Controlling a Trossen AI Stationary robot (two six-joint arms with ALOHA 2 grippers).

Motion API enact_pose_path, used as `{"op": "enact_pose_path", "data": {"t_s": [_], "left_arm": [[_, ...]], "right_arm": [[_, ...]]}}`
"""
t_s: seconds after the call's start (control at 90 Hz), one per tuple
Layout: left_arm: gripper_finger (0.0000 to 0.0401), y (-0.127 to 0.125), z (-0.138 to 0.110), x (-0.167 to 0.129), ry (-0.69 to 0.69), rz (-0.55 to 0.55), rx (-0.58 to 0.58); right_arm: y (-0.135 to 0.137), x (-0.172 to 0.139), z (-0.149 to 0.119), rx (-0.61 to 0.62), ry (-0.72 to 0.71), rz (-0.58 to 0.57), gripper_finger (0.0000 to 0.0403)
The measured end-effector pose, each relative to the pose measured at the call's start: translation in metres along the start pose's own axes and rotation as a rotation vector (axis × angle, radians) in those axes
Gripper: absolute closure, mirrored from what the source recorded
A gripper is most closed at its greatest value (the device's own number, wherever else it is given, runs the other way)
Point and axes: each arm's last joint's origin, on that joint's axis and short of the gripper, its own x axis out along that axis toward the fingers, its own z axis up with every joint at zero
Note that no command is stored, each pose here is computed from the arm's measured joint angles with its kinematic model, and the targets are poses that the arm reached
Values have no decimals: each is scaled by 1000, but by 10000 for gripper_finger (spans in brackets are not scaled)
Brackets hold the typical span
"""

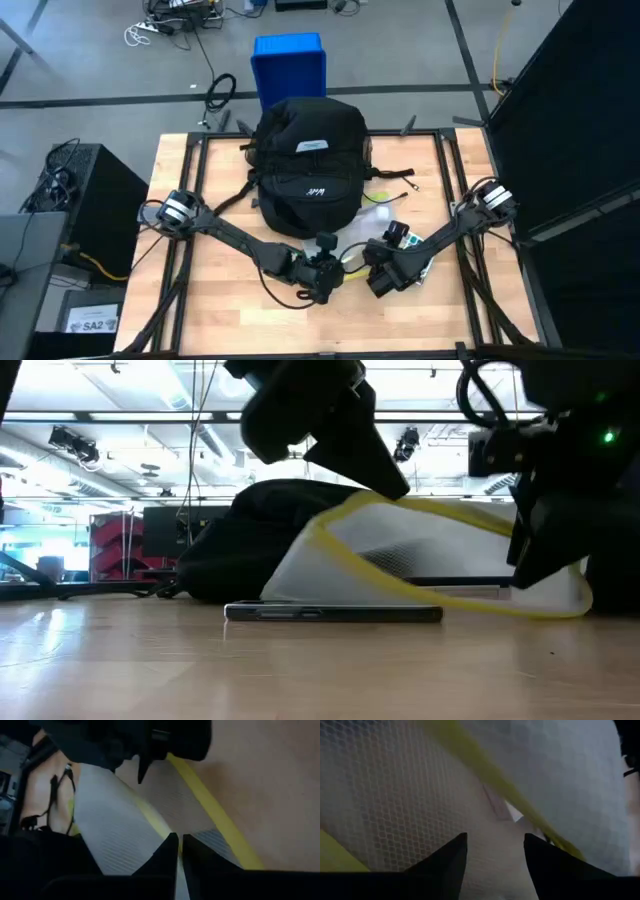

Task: Unpack backpack
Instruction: Remove the pen from the zip bag

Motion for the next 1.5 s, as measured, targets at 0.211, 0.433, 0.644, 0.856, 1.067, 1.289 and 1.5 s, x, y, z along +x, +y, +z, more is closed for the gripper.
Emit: {"op": "enact_pose_path", "data": {"t_s": [0.211,0.433,0.644,0.856,1.067,1.289,1.5], "left_arm": [[401,5,-1,-11,38,55,31],[401,28,-3,-39,-23,72,13],[401,51,-42,-35,-262,-20,-87],[401,79,-109,3,-284,-95,-280],[401,96,-144,15,-177,61,-378],[401,95,-152,16,-142,87,-400],[401,80,-160,10,9,109,-376]], "right_arm": [[0,6,-5,13,15,0,230],[4,3,-6,24,-7,26,244],[4,4,-5,34,-28,19,242],[4,4,-4,54,-36,15,236],[3,5,-2,62,-33,14,245],[4,5,-2,68,-31,20,252],[4,4,-3,78,-23,26,246]]}}
